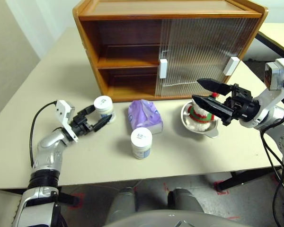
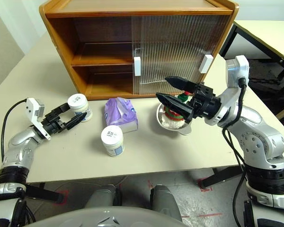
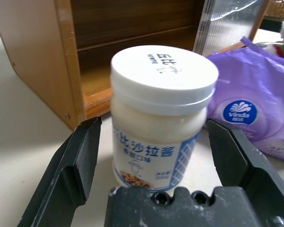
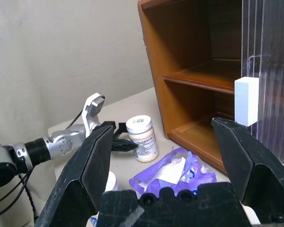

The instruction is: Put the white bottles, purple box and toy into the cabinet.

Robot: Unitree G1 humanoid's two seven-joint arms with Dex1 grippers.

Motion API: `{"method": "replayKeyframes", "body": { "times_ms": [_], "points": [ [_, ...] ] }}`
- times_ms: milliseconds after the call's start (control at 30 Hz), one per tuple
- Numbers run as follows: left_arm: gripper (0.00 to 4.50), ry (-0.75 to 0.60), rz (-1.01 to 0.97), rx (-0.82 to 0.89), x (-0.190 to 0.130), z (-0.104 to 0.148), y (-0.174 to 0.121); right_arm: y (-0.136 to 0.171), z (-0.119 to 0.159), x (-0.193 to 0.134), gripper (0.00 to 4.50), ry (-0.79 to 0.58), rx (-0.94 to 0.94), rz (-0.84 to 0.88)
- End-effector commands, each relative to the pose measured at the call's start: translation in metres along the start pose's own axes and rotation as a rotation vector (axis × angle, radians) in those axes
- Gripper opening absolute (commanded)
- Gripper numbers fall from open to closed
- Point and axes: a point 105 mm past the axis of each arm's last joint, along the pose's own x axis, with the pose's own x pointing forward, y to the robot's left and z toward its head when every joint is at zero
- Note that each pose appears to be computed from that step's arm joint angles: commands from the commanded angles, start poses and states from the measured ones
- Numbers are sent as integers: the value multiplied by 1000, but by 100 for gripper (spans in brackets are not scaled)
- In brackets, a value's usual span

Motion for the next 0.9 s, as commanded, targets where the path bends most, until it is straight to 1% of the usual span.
{"method": "replayKeyframes", "body": {
  "times_ms": [33, 433, 533, 600, 633, 800, 900],
  "points": [
    [446, 14, -11, -2, 4, -6, -2, 2, 4, -2, 450, -1, -14, -5],
    [446, 8, -26, -7, 15, -9, -3, 2, 4, -4, 450, -2, -17, -16],
    [386, 9, -26, -5, 15, -8, -2, 2, 4, -4, 450, -3, -18, -17],
    [320, 8, -27, -1, 16, -7, -2, 2, 4, -4, 450, -4, -18, -18],
    [308, 6, -27, 2, 16, -6, -2, 2, 4, -4, 450, -4, -19, -18],
    [308, -11, -31, 13, 17, 2, -1, 1, 3, -3, 450, -4, -16, -16],
    [308, -50, -42, 20, 24, 15, -5, 1, 2, -2, 450, -5, -14, -12]
  ]
}}
